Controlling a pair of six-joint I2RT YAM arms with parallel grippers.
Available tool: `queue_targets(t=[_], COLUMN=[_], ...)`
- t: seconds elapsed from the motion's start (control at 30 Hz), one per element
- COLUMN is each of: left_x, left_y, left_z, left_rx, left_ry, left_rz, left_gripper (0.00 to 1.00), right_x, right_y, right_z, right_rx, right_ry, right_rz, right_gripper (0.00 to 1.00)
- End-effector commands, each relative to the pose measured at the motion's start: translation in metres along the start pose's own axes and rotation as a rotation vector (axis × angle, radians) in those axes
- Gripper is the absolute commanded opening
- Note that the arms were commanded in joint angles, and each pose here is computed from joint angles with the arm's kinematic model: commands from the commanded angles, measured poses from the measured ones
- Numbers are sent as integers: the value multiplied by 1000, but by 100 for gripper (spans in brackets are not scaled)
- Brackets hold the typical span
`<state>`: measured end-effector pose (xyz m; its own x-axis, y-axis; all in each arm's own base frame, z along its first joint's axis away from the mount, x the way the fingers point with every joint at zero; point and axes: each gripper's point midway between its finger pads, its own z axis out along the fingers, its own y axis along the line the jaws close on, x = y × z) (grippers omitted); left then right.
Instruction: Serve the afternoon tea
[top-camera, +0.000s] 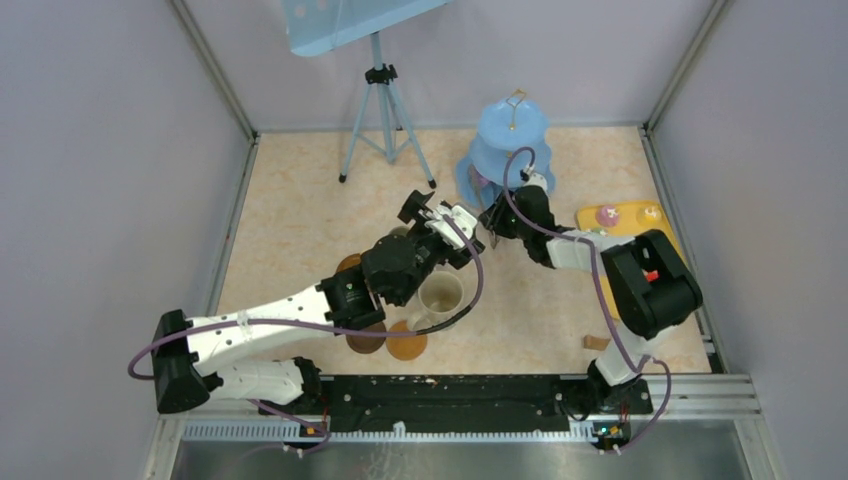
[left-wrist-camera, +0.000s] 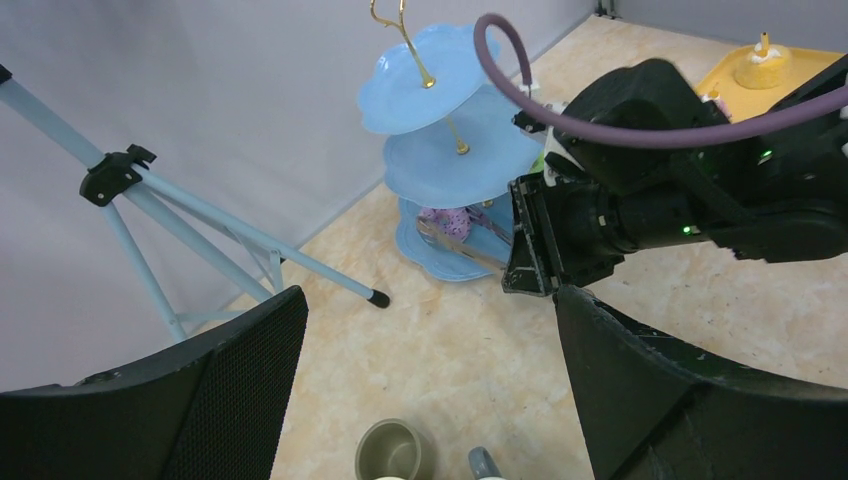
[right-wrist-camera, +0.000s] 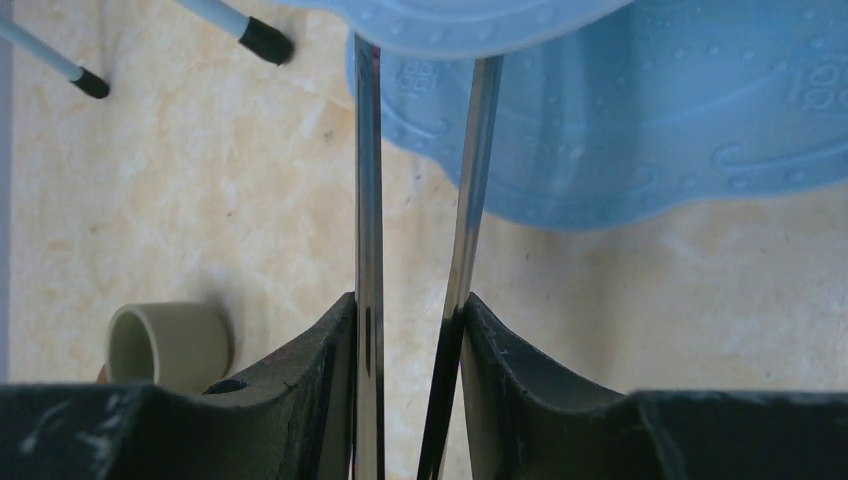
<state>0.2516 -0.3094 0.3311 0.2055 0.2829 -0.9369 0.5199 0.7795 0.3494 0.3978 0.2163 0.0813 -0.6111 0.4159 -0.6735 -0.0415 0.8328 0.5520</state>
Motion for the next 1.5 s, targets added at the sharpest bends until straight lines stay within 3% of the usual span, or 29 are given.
queue_targets(t=[0.0, 0.23, 0.53, 1.03, 1.27, 1.47], left_x=[-32, -30, -27, -23, -22, -17], left_y=[18, 20, 20, 26, 19, 10], left_z=[-6, -7, -7, -7, -3, 2], left_rx=[-36, -46, -50, -88, -61, -35], left_ry=[-87, -89, -89, -92, -70, -49], left_rz=[-67, -55, -36, 10, -8, -18], left_gripper=[99, 99, 99, 99, 99, 99], right_x=[-41, -40, -41, -21, -12, 10], right_y=[24, 11, 14, 12, 11, 0], right_z=[24, 41, 31, -10, -29, -76], right_rx=[-55, -2, -17, -31, -35, -27], right_ry=[-154, -168, -158, -71, -30, 55], right_rz=[-39, -75, -88, -99, -98, -110], right_gripper=[13, 19, 43, 51, 47, 45])
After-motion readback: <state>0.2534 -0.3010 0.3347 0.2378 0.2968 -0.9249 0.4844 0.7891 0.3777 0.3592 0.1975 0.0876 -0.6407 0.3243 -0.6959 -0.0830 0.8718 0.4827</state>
